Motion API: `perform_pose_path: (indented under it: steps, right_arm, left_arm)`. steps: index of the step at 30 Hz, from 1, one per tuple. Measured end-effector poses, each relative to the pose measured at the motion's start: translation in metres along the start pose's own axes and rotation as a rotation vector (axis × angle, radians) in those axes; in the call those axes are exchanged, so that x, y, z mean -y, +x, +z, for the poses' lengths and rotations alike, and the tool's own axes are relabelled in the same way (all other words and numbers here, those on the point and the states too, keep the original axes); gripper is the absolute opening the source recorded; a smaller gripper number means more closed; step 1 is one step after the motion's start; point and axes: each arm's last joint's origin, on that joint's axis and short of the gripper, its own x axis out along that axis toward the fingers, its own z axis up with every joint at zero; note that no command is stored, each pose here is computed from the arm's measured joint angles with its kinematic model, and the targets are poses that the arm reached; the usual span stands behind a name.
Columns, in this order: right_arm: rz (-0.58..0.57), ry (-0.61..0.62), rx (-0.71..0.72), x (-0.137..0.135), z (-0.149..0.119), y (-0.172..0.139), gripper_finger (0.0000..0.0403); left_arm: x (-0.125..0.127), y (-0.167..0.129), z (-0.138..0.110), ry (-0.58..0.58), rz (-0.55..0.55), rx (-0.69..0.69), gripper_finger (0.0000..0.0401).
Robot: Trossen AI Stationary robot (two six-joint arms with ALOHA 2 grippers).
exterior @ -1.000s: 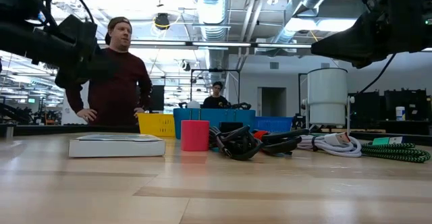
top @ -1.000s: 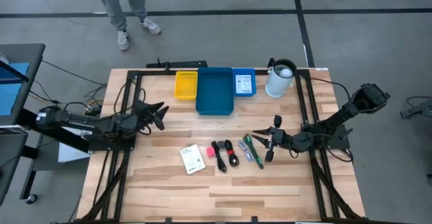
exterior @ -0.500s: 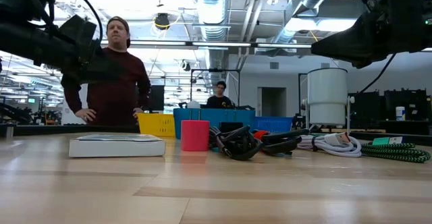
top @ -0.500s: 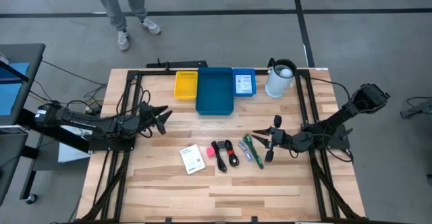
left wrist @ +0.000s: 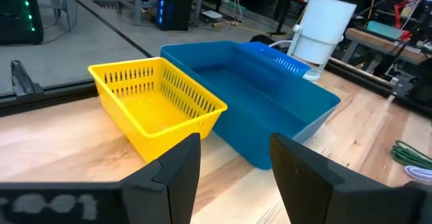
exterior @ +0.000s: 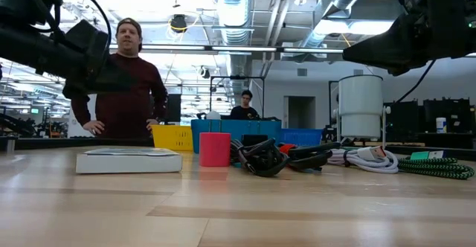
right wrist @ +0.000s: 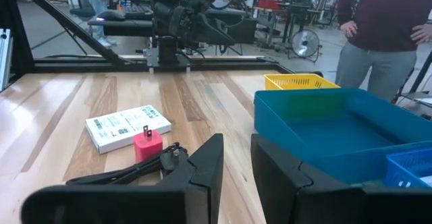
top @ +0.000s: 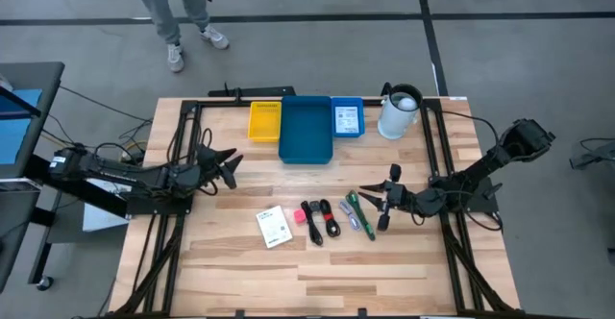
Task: Pick and place items into bin
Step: Put the white card reader box into the blue bin
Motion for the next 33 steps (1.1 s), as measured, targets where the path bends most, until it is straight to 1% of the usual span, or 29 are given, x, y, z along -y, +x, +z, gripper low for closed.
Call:
perform_pose_path:
  steps: [3, 5, 7, 13, 15, 18, 22, 26, 28, 31, 33]
  right_arm:
    - [0.000, 0.001, 0.000, 0.000, 0.000, 0.000, 0.0070]
    - [0.000, 0.001, 0.000, 0.000, 0.000, 0.000, 0.0070]
    - [0.000, 0.000, 0.000, 0.000, 0.000, 0.000, 0.0070]
    - [0.000, 0.001, 0.000, 0.000, 0.000, 0.000, 0.0070]
    - [-0.001, -0.003, -0.003, 0.000, 0.000, 0.000, 0.0070]
    - [-0.001, -0.006, -0.007, 0.000, -0.001, 0.000, 0.0070]
    - [-0.001, 0.020, -0.010, 0.000, -0.001, 0.000, 0.0070]
    - [-0.001, 0.021, -0.016, 0.000, -0.002, 0.000, 0.0070]
    - [-0.001, 0.021, -0.016, 0.000, -0.002, 0.000, 0.0070]
    - [-0.001, 0.021, -0.016, 0.000, -0.002, 0.000, 0.0070]
    - [-0.001, 0.020, -0.016, 0.000, -0.002, 0.000, 0.0070]
  left_arm:
    - [0.000, 0.000, -0.001, -0.011, -0.011, -0.009, 0.0166]
    - [0.002, 0.000, -0.001, -0.032, -0.060, -0.029, 0.0166]
    - [0.005, 0.000, -0.001, -0.035, -0.141, -0.057, 0.0166]
    - [0.016, -0.004, -0.004, 0.041, -0.467, -0.175, 0.0166]
    - [0.019, -0.005, -0.008, 0.080, -0.528, -0.216, 0.0166]
    - [0.022, -0.007, -0.014, 0.157, -0.556, -0.248, 0.0166]
    - [0.024, -0.008, -0.022, 0.271, -0.559, -0.272, 0.0166]
    - [0.025, -0.008, -0.029, 0.387, -0.570, -0.297, 0.0166]
    - [0.027, -0.007, -0.031, 0.407, -0.576, -0.302, 0.0166]
    - [0.030, -0.007, -0.033, 0.393, -0.597, -0.305, 0.0166]
    - [0.032, -0.008, -0.036, 0.416, -0.604, -0.333, 0.0166]
